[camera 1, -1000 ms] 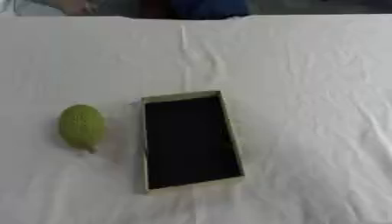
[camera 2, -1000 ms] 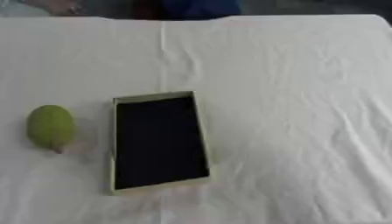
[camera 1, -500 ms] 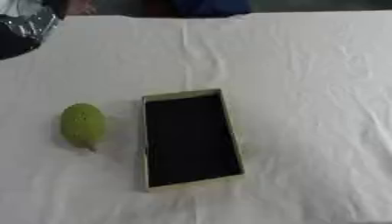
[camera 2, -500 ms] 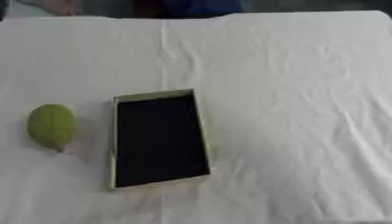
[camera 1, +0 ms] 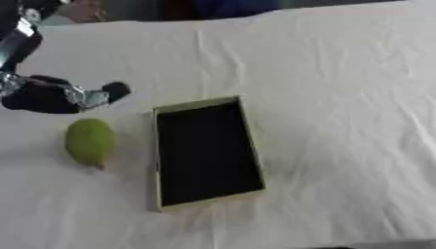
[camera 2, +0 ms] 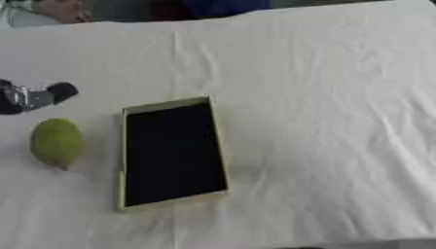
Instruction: Pick up objects on the table and place them in the box.
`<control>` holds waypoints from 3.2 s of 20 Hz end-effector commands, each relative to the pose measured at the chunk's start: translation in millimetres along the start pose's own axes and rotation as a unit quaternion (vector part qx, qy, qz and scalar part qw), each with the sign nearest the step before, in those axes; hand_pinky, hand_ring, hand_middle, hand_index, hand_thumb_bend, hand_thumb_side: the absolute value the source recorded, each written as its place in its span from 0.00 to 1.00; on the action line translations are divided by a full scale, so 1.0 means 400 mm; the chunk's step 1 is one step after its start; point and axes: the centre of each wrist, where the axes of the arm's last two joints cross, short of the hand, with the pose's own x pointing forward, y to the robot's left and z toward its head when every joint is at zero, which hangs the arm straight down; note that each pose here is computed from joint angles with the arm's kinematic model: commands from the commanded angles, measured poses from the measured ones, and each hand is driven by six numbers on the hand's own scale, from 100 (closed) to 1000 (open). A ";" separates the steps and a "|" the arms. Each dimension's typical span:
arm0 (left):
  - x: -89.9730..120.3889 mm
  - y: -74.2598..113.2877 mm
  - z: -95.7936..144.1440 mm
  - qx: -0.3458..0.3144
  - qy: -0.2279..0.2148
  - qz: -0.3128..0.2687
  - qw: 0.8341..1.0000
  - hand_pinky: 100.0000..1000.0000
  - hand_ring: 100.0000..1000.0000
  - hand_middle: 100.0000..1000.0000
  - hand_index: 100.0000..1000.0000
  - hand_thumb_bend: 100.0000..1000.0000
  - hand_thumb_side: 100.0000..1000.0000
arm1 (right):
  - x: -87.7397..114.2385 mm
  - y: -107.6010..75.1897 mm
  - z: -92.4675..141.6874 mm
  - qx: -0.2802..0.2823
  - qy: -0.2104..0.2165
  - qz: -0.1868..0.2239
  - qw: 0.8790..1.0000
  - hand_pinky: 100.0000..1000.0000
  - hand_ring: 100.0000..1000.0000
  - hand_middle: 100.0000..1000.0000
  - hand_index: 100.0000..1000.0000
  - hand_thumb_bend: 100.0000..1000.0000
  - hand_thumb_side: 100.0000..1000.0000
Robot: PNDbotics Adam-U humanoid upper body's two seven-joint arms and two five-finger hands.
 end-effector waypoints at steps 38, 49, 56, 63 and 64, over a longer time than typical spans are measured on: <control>-0.040 0.109 0.077 -0.320 0.195 0.004 0.927 0.89 0.88 0.80 0.89 0.74 0.00 | 0.011 0.002 -0.014 0.013 -0.007 -0.002 1.000 0.83 0.71 0.58 0.80 0.00 0.53; -0.075 0.074 0.041 -0.366 0.208 0.028 0.907 0.91 0.91 0.83 0.89 0.71 0.00 | 0.008 0.005 -0.010 0.015 -0.005 -0.006 1.000 0.83 0.72 0.58 0.81 0.00 0.53; -0.102 0.044 0.040 -0.397 0.220 0.037 0.890 0.91 0.92 0.84 0.89 0.70 0.00 | 0.006 0.007 -0.008 0.012 -0.003 -0.008 1.000 0.83 0.72 0.58 0.81 0.00 0.54; -0.125 0.021 0.033 -0.390 0.243 0.025 0.888 0.91 0.93 0.85 0.89 0.70 0.00 | 0.005 0.008 -0.005 0.010 -0.001 -0.010 1.000 0.83 0.72 0.58 0.81 0.00 0.54; -0.129 0.014 0.029 -0.387 0.247 0.029 0.888 0.91 0.93 0.85 0.89 0.70 0.00 | 0.004 0.009 -0.004 0.010 0.000 -0.011 1.000 0.83 0.72 0.58 0.81 0.00 0.54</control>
